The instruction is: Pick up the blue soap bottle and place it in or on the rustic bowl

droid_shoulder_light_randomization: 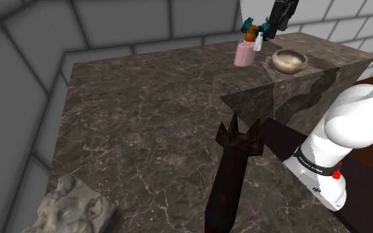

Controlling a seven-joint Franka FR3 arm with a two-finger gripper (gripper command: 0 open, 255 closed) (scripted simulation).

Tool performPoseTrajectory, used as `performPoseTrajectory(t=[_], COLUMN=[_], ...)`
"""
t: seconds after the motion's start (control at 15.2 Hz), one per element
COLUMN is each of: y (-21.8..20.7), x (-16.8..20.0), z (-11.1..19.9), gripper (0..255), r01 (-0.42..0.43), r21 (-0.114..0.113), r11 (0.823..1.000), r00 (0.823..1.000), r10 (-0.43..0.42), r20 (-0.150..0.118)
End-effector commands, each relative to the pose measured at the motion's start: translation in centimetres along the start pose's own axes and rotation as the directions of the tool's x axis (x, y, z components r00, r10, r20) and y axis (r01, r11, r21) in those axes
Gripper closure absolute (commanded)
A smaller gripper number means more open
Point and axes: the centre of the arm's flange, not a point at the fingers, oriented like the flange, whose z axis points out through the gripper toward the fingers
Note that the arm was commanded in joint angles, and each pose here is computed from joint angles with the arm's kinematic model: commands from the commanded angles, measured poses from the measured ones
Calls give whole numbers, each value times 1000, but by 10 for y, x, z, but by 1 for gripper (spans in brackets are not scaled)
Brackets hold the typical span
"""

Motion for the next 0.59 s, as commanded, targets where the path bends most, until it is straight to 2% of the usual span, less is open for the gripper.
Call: performPoseTrajectory(t=[0.0,0.53], y=[0,88], x=[0,62], z=[0,12], gripper=[0,0], r01=[0,17], r21=[0,17], r11=[1000,1000], r00=[1000,1000], r10=[0,-17], r20=[0,4])
